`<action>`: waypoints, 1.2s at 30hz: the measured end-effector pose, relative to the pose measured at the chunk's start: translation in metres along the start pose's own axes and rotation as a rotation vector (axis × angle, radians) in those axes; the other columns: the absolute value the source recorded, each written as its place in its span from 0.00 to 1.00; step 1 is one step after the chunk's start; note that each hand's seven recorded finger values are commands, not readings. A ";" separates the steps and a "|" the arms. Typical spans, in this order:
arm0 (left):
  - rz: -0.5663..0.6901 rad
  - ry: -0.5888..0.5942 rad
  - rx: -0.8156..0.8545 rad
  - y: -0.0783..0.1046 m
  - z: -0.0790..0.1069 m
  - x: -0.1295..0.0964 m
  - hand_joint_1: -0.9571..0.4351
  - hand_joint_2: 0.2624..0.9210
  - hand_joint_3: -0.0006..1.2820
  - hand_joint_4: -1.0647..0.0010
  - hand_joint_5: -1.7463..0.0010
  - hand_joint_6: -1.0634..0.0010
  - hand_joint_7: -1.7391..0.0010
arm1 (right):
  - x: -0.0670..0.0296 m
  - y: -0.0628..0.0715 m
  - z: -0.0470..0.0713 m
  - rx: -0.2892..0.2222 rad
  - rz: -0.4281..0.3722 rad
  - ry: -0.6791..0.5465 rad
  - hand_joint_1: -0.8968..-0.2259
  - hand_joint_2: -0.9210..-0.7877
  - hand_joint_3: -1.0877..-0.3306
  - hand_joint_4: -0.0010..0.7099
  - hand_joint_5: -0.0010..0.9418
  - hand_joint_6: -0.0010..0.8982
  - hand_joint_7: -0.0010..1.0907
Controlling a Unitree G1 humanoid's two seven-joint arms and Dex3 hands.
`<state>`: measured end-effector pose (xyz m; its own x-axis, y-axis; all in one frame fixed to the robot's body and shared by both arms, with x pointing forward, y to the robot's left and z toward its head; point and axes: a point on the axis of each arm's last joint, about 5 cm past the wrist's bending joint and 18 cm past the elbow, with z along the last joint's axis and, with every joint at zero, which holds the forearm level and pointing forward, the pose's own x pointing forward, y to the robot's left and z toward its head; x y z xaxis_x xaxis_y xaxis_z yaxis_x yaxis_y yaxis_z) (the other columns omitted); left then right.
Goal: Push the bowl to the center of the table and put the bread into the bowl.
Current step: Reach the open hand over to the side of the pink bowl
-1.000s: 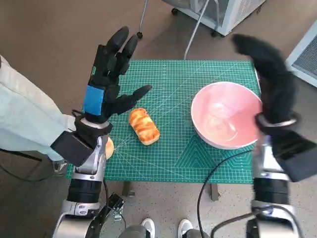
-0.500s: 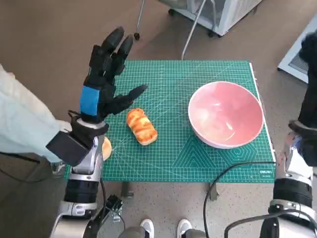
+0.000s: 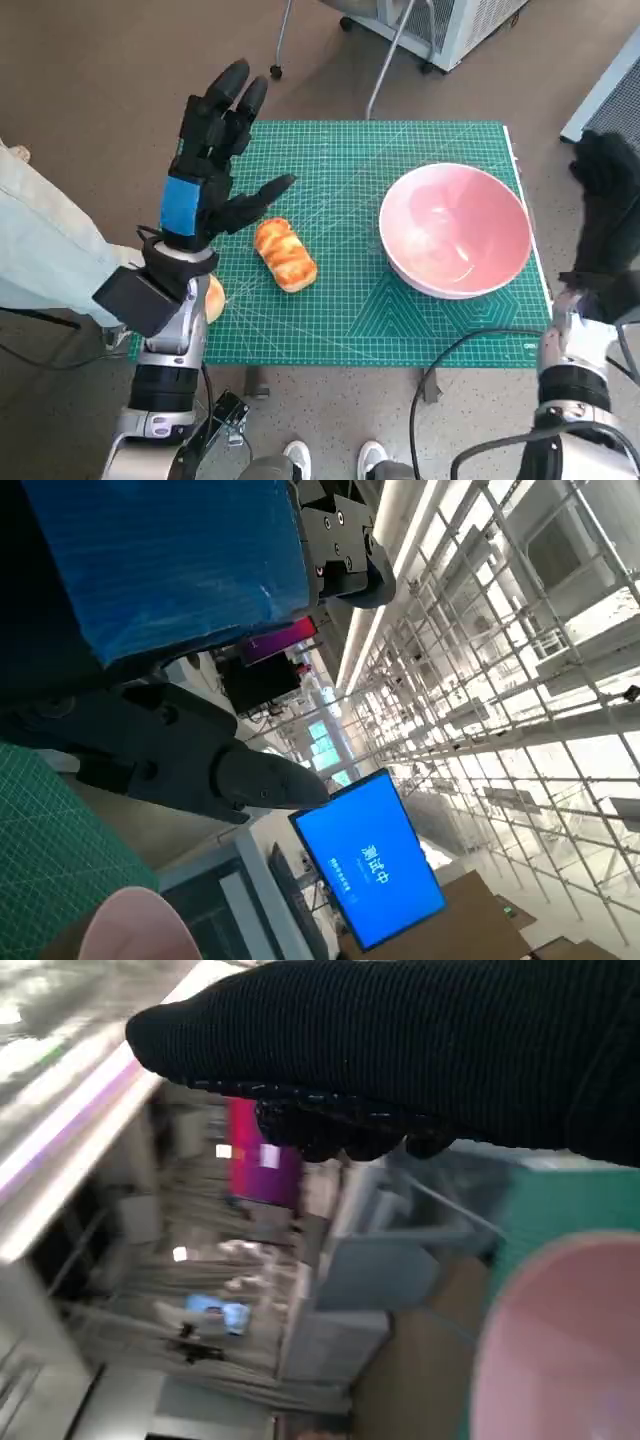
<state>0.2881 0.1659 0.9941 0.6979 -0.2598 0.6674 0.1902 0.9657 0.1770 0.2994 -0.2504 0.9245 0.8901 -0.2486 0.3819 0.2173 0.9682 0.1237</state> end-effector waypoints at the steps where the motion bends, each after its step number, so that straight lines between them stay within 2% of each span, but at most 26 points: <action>1: 0.001 0.000 0.001 0.001 0.000 0.000 0.43 1.00 0.07 0.75 1.00 0.89 0.76 | -0.0018 0.001 -0.003 0.010 -0.003 0.027 0.55 0.00 0.23 0.18 0.01 0.00 0.36; 5: 0.005 -0.001 0.005 0.003 0.001 -0.001 0.43 1.00 0.07 0.75 1.00 0.88 0.78 | -0.0080 0.008 -0.013 0.048 -0.015 0.121 0.58 0.00 0.22 0.21 0.02 0.00 0.38; 9: 0.005 0.000 0.013 0.005 0.002 -0.002 0.43 1.00 0.07 0.75 1.00 0.87 0.78 | -0.0116 0.015 -0.020 0.085 -0.022 0.192 0.56 0.00 0.25 0.22 0.02 0.00 0.39; 20: 0.014 0.006 0.028 0.009 0.005 -0.009 0.41 1.00 0.07 0.74 1.00 0.81 0.85 | -0.0118 0.037 -0.028 0.138 0.022 0.304 0.52 0.00 0.23 0.15 0.00 0.00 0.35; 25: 0.027 0.014 0.035 0.013 0.006 -0.013 0.41 1.00 0.06 0.73 1.00 0.78 0.88 | -0.0095 0.046 -0.028 0.168 0.046 0.334 0.52 0.00 0.23 0.15 0.01 0.00 0.35; 29: 0.033 0.019 0.039 0.014 0.007 -0.017 0.42 1.00 0.06 0.73 1.00 0.77 0.89 | -0.0063 0.052 -0.027 0.210 0.063 0.354 0.53 0.00 0.22 0.15 0.01 0.00 0.33; 32: 0.040 0.024 0.044 0.016 0.008 -0.020 0.42 1.00 0.06 0.73 1.00 0.77 0.90 | -0.0046 0.059 -0.027 0.260 0.063 0.373 0.54 0.00 0.20 0.14 0.00 0.00 0.33; 36: 0.047 0.033 0.046 0.017 0.008 -0.024 0.42 1.00 0.06 0.73 1.00 0.76 0.90 | -0.0034 0.068 -0.027 0.310 0.069 0.394 0.56 0.00 0.19 0.14 0.00 0.00 0.36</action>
<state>0.2686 0.1887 0.9868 0.7279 -0.2133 0.6517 0.1251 0.9757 0.1796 0.3222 -0.1830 0.9064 0.9947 -0.0974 0.0319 0.0767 0.9134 0.3997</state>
